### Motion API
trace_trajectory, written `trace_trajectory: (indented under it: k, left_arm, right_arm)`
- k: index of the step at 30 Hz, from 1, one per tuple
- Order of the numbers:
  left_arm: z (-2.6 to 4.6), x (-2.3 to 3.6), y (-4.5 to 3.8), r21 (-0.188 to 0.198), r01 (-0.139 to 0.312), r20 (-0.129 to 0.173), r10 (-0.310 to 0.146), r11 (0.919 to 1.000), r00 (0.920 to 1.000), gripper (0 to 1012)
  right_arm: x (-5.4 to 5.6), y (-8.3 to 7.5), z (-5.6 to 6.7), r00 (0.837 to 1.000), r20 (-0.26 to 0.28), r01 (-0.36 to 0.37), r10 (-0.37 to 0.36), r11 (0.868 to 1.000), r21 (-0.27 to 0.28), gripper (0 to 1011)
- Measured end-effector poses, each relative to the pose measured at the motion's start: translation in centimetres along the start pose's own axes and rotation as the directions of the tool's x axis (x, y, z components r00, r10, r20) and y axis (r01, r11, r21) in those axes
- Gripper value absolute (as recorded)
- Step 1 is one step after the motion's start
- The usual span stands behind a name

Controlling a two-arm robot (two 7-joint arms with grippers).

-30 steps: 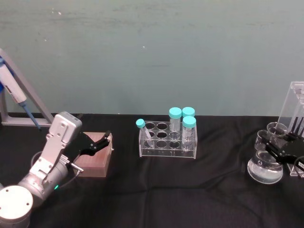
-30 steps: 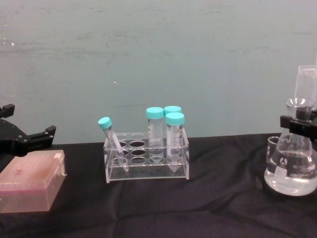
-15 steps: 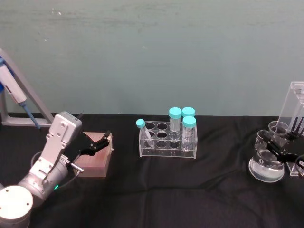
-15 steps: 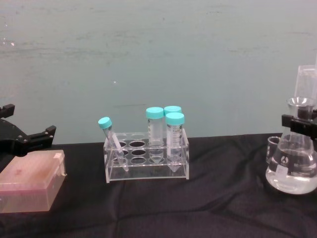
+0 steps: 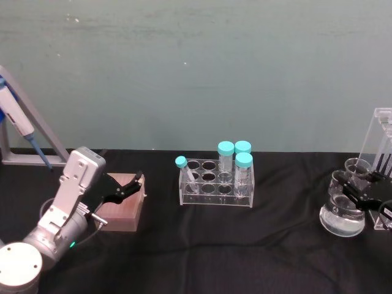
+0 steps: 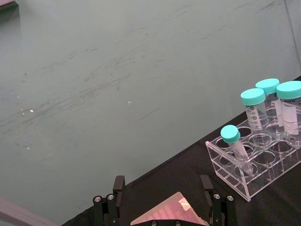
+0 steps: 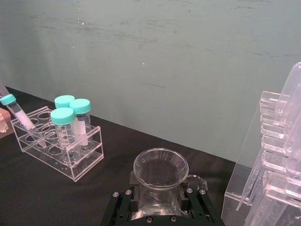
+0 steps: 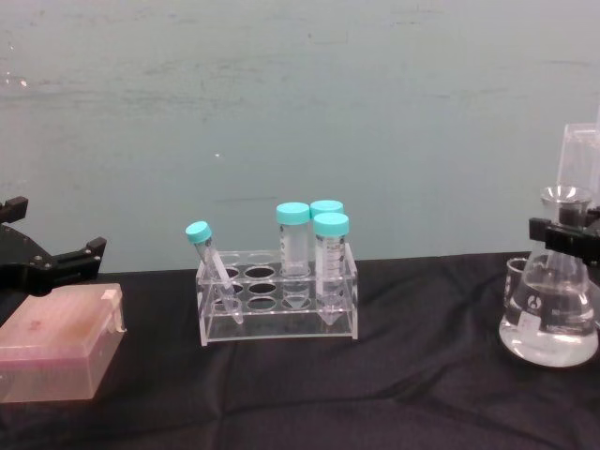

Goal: Place the experimental apparatus aside using one hand.

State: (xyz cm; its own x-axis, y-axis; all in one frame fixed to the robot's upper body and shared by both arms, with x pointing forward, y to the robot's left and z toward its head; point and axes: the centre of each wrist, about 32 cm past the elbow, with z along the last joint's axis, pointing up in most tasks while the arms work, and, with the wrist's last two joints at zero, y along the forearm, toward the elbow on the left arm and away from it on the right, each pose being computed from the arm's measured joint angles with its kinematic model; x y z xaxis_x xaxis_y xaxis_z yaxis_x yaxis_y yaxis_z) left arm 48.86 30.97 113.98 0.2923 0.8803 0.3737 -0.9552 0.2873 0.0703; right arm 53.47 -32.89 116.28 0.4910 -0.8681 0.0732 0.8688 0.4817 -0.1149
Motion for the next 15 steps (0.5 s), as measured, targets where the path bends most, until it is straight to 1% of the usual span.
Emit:
trace_trajectory:
  k: [15]
  left_arm:
    - [0.00,0.00,0.00,0.000,0.000,0.000,0.000,1.0000,1.0000,1000]
  right_arm:
    - [0.13,0.75,-0.25,1.000,-0.007,-0.001,0.001,1.000,-0.009,461]
